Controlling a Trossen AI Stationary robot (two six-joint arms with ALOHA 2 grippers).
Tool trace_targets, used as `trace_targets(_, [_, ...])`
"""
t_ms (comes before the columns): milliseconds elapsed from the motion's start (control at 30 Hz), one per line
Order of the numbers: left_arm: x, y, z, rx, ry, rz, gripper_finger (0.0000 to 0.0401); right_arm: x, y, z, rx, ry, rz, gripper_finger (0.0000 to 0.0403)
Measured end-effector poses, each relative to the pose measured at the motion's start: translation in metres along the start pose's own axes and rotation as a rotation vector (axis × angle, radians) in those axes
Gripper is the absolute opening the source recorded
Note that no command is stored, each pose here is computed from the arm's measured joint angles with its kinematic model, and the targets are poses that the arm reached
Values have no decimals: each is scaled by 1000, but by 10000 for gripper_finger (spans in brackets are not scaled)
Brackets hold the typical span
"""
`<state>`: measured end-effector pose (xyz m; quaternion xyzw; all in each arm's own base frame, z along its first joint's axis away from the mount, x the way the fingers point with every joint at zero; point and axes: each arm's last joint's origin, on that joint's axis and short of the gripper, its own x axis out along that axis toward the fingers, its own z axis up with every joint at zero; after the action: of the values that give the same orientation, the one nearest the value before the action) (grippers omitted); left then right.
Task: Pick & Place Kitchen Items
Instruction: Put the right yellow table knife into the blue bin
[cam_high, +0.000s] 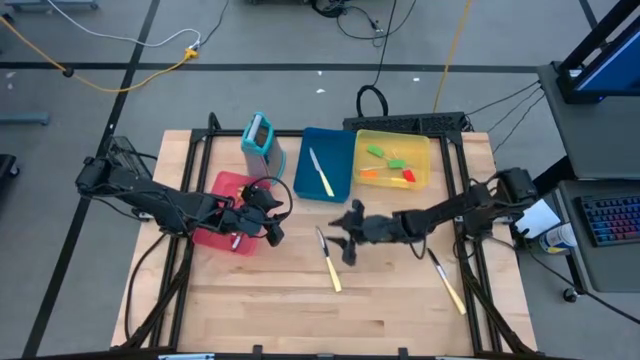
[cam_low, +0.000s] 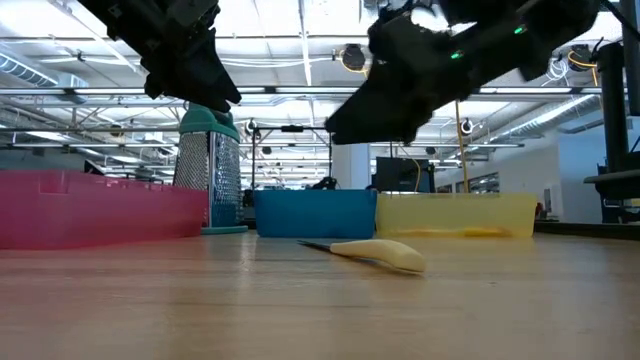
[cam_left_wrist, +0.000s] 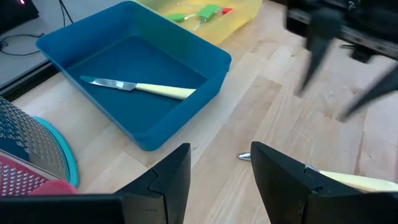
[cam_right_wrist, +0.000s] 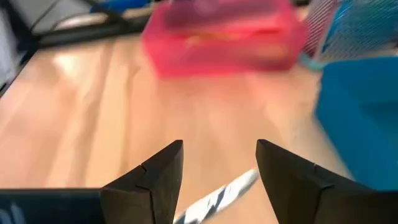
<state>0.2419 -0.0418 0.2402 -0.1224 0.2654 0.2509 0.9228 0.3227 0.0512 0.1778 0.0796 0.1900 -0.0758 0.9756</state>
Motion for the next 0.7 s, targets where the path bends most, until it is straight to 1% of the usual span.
trace_targets(67, [0,0,0,0,0,0,170,-8,11,-4,-8,50,25,199])
trace_targets(133, [0,0,0,0,0,0,170,-17,19,-8,20,115,37,199])
trace_targets(267, [0,0,0,-1,0,0,170,-39,28,-21,149,298,2,199])
trace_targets(467, [0,0,0,-13,-6,8,170,-76,38,-36,290,541,-49,199])
trace_targets(533, [0,0,0,-14,-6,8,170,-86,42,-37,362,601,-39,199])
trace_targets(600, [0,0,0,-14,-6,7,170,-96,45,-41,399,684,-28,198])
trace_targets(700, [0,0,0,-14,-6,8,170,-109,49,-46,484,800,-31,198])
